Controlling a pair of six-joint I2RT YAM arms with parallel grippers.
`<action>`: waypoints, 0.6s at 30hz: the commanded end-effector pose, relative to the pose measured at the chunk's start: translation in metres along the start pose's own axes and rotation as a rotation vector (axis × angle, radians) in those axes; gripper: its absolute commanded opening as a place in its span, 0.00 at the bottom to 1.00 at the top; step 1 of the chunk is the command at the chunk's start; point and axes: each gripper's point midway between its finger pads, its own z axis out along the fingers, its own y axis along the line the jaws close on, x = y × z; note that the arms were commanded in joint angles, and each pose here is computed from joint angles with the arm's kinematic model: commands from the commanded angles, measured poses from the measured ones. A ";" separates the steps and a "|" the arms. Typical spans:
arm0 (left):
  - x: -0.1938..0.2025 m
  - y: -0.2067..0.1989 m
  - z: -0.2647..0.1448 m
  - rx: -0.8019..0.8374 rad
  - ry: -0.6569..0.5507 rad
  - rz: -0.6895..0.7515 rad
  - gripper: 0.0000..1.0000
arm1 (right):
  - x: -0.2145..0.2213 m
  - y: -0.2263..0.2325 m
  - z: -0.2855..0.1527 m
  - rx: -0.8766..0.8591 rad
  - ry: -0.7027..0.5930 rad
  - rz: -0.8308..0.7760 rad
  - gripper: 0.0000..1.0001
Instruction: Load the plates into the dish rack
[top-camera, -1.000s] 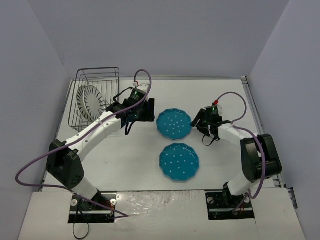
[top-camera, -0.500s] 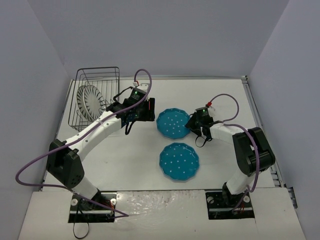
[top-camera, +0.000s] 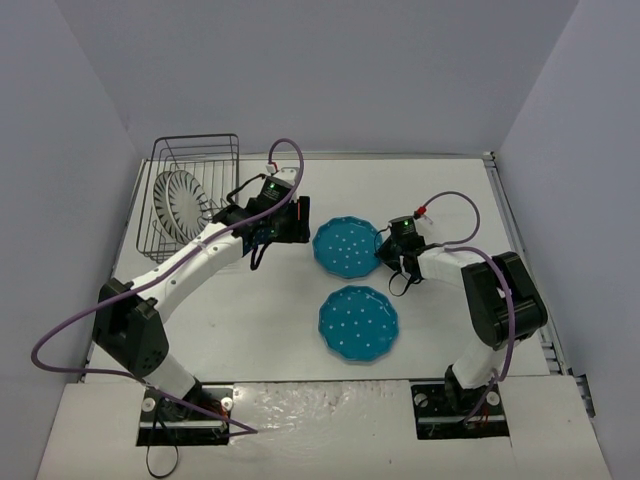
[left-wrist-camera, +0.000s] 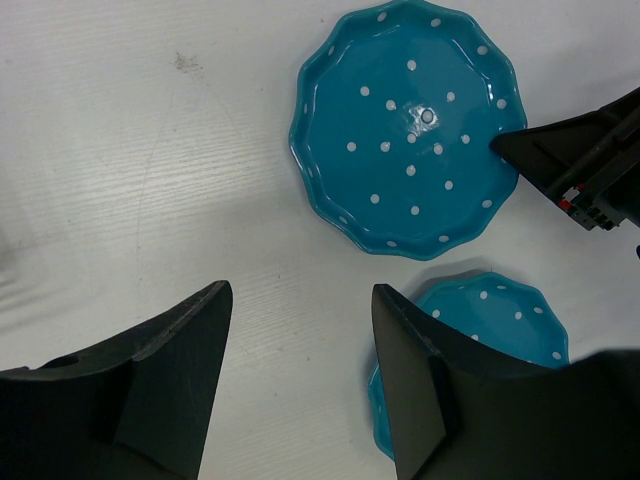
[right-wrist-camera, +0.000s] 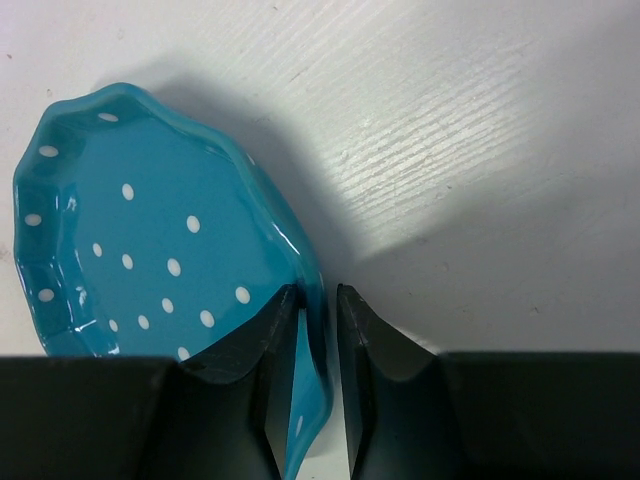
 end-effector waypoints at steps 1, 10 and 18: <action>-0.028 -0.014 -0.019 0.052 -0.106 -0.012 0.54 | -0.002 0.004 0.005 0.001 -0.029 0.001 0.19; -0.022 -0.016 -0.012 0.063 -0.084 -0.016 0.54 | 0.000 0.004 0.006 -0.004 -0.022 -0.012 0.00; -0.014 -0.014 -0.003 0.054 -0.058 -0.021 0.54 | -0.007 0.017 -0.007 -0.059 -0.025 -0.025 0.00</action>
